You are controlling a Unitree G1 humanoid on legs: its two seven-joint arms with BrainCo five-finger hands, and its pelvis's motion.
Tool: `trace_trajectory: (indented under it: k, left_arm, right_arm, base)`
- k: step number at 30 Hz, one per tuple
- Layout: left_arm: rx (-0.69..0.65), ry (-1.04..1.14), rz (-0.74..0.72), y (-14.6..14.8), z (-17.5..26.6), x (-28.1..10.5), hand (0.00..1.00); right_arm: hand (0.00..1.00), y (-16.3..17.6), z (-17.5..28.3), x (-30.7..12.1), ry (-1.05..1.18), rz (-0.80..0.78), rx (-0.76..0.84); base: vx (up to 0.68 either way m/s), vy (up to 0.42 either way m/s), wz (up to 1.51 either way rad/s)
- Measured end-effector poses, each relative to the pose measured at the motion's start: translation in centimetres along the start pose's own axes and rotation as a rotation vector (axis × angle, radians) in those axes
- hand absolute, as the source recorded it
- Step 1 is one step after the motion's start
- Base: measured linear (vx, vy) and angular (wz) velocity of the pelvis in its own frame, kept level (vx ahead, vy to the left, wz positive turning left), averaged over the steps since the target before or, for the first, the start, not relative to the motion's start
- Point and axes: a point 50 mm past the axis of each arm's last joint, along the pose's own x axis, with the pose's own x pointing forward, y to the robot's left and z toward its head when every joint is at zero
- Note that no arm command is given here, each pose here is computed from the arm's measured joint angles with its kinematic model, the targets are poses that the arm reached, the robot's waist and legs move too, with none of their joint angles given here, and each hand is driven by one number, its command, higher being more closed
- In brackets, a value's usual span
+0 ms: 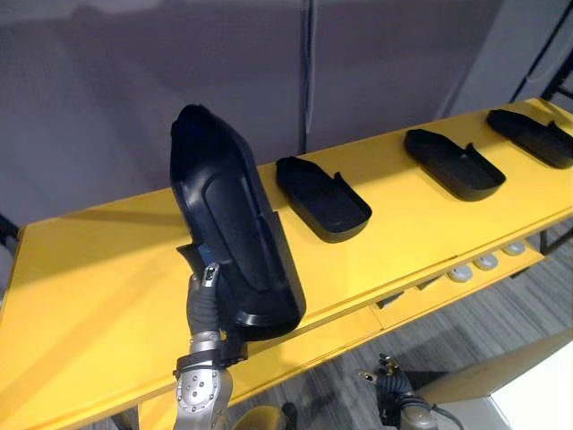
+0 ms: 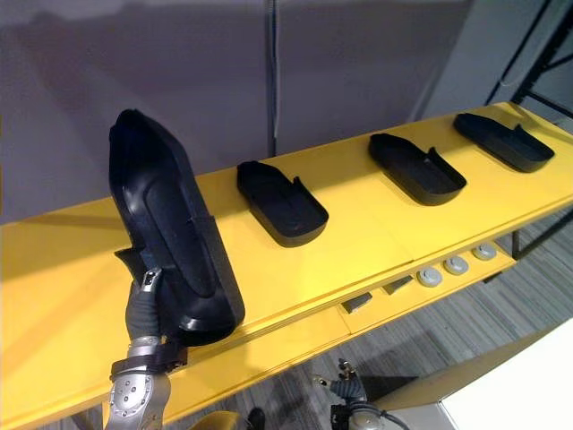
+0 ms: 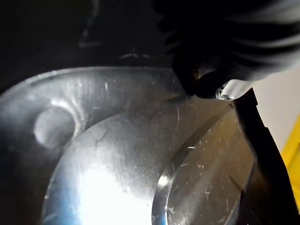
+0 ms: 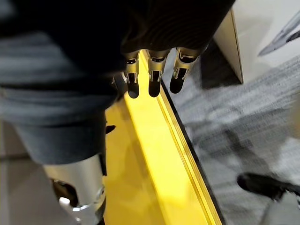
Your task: Walk over and take plastic housings, then place them on the shelf
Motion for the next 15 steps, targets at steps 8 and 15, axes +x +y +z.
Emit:
trace_trajectory:
  k: [8, 15]
  left_arm:
    - [-0.008, 0.011, -0.019, -0.3, -0.2, -0.2, 1.0]
    - [-0.017, 0.013, -0.045, -0.8, -0.3, -0.2, 1.0]
  right_arm:
    - [0.0, 0.5, 0.7, -0.4, -0.044, -0.006, 0.055]
    - [0.0, 0.3, 0.6, -0.5, -0.046, -0.021, 0.064]
  base:
    - [0.06, -0.181, 0.58]
    - [0.05, -0.049, 0.24]
